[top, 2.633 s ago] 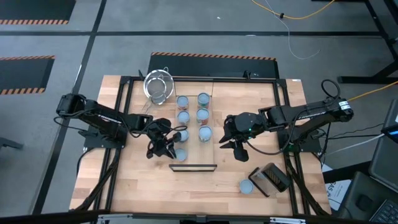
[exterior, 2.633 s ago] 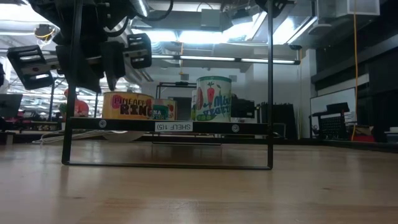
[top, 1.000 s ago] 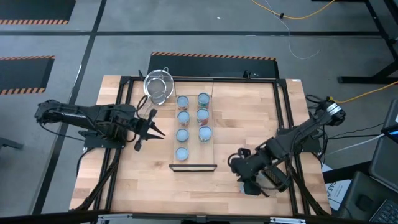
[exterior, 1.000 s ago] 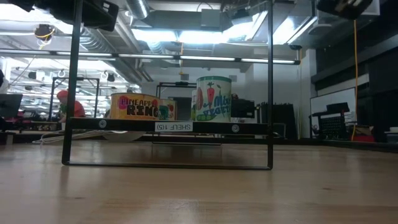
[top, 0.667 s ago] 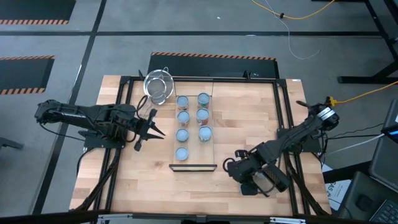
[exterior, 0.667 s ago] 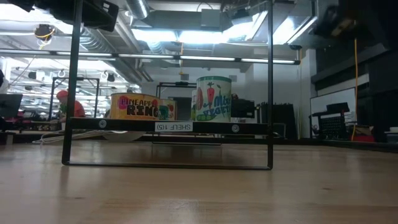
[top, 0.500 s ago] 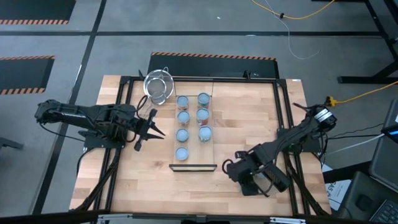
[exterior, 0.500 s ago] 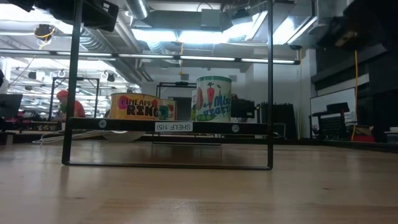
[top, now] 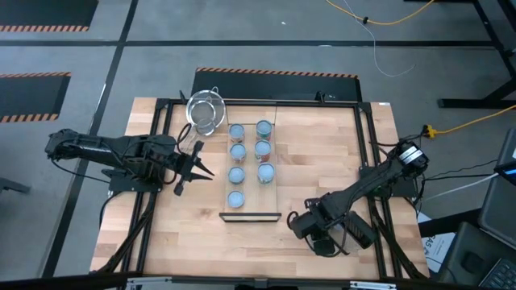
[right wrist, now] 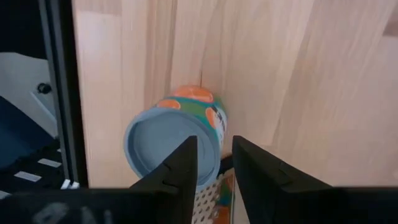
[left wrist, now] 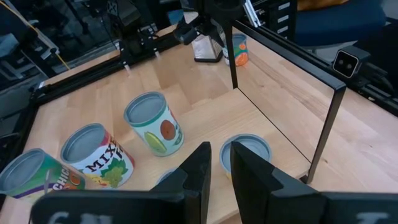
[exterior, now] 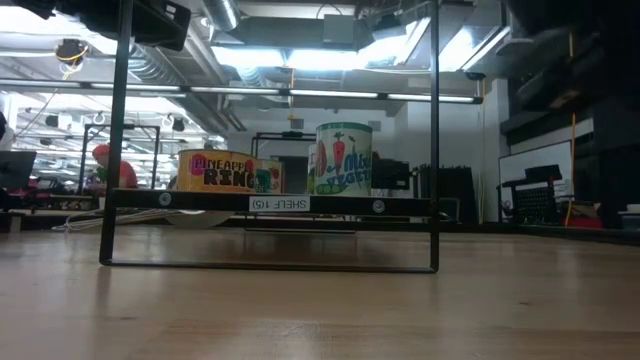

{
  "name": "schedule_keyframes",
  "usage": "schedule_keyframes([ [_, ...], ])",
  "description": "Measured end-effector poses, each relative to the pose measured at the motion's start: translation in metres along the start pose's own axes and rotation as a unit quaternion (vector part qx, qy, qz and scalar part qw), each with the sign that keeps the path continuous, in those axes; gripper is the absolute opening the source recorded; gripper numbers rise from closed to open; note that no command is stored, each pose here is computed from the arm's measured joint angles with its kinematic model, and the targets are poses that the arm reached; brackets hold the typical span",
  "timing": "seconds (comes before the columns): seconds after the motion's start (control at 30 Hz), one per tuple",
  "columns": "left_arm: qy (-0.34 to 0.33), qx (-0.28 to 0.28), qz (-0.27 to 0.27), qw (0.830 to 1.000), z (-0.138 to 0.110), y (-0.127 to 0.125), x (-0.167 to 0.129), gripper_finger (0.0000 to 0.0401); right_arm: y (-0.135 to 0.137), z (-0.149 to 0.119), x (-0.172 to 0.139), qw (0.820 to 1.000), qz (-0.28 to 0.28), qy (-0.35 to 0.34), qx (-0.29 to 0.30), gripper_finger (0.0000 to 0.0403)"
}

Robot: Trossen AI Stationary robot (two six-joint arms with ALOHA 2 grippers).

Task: Pick and place cans onto a shelf
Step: Put the canned orange on the shelf

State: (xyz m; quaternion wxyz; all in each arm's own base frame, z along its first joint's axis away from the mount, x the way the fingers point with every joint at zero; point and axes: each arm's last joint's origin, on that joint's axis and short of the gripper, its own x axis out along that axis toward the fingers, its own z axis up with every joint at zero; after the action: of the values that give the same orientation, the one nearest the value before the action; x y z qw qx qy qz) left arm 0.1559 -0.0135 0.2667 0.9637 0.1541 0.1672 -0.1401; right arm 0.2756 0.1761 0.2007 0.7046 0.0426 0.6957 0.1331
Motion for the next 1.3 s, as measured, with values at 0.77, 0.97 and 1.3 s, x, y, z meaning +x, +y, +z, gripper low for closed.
schedule_keyframes([
  [0.77, 0.000, 0.000, 0.000, 1.000, 0.000, 0.000, 0.000, 0.0054, -0.004, -0.002, 0.017, 1.000, -0.001, 0.023, 0.005, 0.0106],
  [0.97, 0.000, 0.000, 0.000, 1.000, 0.000, 0.000, 0.000, 0.0054, -0.005, -0.003, 0.021, 1.000, 0.002, 0.022, 0.005, 0.0076],
  [1.3, 0.000, 0.000, 0.000, 1.000, 0.000, 0.000, 0.000, 0.0054, -0.005, 0.000, 0.018, 0.999, -0.001, 0.016, 0.034, 0.0012],
])
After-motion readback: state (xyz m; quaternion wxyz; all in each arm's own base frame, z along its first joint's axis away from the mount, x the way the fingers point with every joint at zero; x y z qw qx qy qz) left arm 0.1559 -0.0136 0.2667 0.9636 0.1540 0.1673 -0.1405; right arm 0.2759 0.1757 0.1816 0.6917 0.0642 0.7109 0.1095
